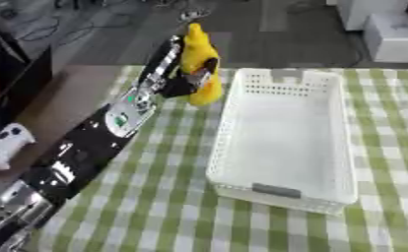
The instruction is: Pick up objects on the table and place them in the box.
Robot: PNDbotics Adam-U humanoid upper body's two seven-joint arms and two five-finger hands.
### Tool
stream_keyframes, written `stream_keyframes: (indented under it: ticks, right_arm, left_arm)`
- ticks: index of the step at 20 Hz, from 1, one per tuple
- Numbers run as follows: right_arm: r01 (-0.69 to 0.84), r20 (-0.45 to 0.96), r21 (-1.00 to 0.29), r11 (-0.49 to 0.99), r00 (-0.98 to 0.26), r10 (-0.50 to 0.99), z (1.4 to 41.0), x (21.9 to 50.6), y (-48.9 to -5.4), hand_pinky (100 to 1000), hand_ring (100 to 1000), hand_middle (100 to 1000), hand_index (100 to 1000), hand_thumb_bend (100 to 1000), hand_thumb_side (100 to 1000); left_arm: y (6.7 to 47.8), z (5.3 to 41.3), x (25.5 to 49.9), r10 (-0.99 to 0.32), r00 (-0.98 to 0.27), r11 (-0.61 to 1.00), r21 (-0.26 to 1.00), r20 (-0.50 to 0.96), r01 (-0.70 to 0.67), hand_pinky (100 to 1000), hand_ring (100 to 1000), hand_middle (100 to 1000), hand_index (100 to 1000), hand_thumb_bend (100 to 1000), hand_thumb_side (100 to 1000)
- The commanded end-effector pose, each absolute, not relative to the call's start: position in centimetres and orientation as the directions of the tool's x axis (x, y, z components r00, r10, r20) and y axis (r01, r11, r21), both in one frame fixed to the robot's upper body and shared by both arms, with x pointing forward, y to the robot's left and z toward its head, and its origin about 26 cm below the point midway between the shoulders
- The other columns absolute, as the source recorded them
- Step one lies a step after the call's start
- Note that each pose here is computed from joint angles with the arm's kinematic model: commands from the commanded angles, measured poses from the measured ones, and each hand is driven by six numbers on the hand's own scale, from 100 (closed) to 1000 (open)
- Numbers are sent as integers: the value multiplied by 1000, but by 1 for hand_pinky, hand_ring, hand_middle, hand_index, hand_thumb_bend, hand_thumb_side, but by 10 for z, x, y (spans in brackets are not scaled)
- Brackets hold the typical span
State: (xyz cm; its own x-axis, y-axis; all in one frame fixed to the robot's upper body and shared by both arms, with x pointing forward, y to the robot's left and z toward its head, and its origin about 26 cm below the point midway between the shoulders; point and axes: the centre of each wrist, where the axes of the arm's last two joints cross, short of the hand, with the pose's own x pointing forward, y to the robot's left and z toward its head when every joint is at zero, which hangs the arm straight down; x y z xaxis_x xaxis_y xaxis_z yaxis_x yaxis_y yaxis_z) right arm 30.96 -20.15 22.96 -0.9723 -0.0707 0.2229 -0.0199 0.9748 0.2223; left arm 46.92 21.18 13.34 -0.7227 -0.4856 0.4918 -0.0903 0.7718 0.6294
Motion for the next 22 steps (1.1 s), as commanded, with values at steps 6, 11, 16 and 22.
stream_keyframes:
  ticks: [6, 11, 16, 22]
  right_arm:
    - [-87, 168, 242, 966, -977, -130, 248, 308, -190, 434, 630, 682, 758, 100, 941]
    - [-132, 139, 261, 956, -975, -173, 257, 309, -183, 438, 629, 681, 758, 100, 941]
    - [-156, 117, 276, 949, -974, -194, 263, 309, -180, 442, 629, 675, 757, 100, 941]
    - [-179, 100, 287, 941, -971, -215, 269, 309, -176, 444, 628, 670, 757, 100, 942]
  left_arm:
    - [202, 141, 469, -438, -778, 768, 637, 450, -64, 100, 100, 100, 273, 100, 547]
    - [194, 141, 466, -376, -818, 776, 630, 435, -22, 100, 100, 100, 275, 100, 545]
    - [191, 142, 464, -338, -839, 786, 618, 427, -2, 100, 100, 100, 282, 100, 540]
    - [188, 137, 463, -307, -851, 799, 601, 426, 12, 100, 100, 100, 294, 100, 541]
